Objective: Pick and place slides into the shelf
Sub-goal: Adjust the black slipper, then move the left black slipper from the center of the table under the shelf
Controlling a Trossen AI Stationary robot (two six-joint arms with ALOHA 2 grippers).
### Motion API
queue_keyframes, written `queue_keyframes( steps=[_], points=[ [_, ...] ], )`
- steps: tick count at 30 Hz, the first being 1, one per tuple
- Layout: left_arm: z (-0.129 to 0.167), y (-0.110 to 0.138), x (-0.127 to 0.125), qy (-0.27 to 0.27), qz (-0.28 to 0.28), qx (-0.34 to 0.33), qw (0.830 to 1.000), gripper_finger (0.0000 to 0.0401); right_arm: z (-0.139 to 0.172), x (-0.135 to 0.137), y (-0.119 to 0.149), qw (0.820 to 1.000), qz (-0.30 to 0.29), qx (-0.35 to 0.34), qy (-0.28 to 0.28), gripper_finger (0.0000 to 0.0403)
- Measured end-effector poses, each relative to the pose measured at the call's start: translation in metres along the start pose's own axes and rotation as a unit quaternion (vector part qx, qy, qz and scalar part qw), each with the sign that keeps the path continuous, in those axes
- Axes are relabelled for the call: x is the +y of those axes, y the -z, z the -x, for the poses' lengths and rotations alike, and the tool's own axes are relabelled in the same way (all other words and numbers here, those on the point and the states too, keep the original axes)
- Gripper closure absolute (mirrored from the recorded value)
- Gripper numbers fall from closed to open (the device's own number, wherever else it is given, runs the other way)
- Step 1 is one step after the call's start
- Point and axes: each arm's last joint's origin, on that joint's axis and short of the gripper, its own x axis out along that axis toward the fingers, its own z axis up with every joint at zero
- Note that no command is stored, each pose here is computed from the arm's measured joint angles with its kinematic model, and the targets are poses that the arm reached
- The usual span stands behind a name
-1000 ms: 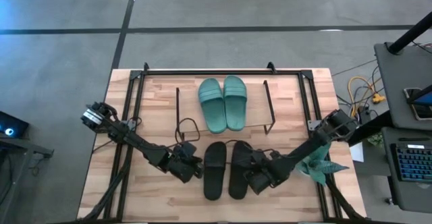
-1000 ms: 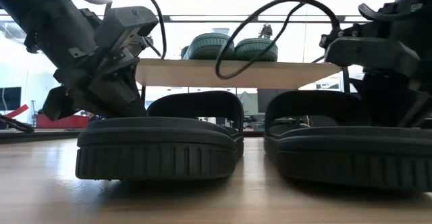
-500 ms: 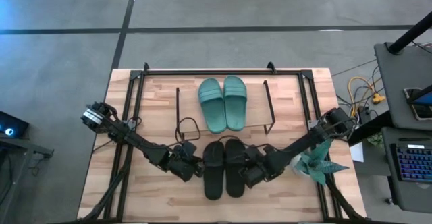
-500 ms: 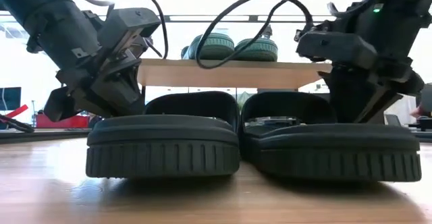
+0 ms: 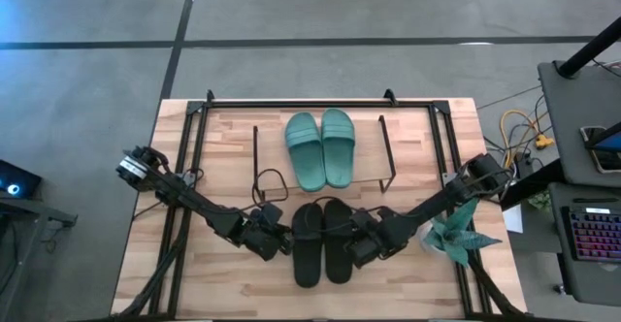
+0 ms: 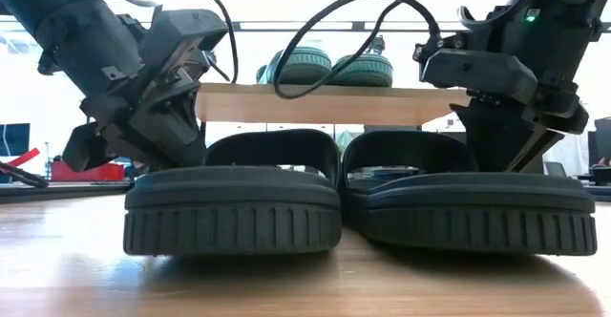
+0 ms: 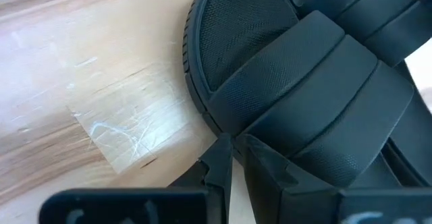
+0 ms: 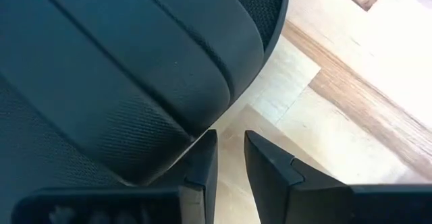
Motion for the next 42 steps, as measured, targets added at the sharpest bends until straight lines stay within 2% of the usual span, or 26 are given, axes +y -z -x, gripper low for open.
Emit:
queue_keyframes(
  steps=[9, 13, 15, 18, 21, 24, 30, 36, 42],
  points=[
    [0.019, -0.011, -0.005, 0.021, -0.018, -0.005, 1.0, 0.0379, 0.01, -0.006, -0.001, 1.0, -0.011, 0.017, 0.01, 0.0335],
    [0.027, -0.008, -0.005, 0.027, -0.026, 0.019, 0.999, 0.0379, 0.019, -0.011, 0.005, 0.999, -0.01, 0.024, 0.021, 0.0335],
    [0.032, -0.002, -0.01, 0.046, -0.031, 0.044, 0.998, 0.0379, 0.029, -0.01, 0.009, 0.999, -0.015, 0.031, 0.001, 0.0335],
    [0.041, 0.01, -0.024, 0.101, -0.032, 0.08, 0.991, 0.0379, 0.046, -0.006, 0.018, 0.998, -0.02, 0.052, -0.035, 0.0335],
    [0.046, 0.026, -0.038, 0.156, -0.035, 0.094, 0.983, 0.038, 0.061, 0.001, 0.028, 0.994, -0.029, 0.066, -0.079, 0.0335],
    [0.048, 0.038, -0.049, 0.185, -0.035, 0.105, 0.976, 0.038, 0.072, 0.012, 0.037, 0.989, -0.037, 0.072, -0.121, 0.0335],
    [0.038, 0.061, -0.072, 0.202, -0.047, 0.128, 0.97, 0.038, 0.075, 0.018, 0.051, 0.987, -0.062, 0.065, -0.132, 0.0335],
    [0.017, 0.087, -0.097, 0.208, -0.088, 0.161, 0.961, 0.038, 0.078, 0.019, 0.057, 0.986, -0.081, 0.051, -0.137, 0.0335],
    [0.012, 0.091, -0.103, 0.21, -0.101, 0.153, 0.96, 0.038, 0.08, 0.019, 0.061, 0.984, -0.094, 0.051, -0.14, 0.0335]
  ],
)
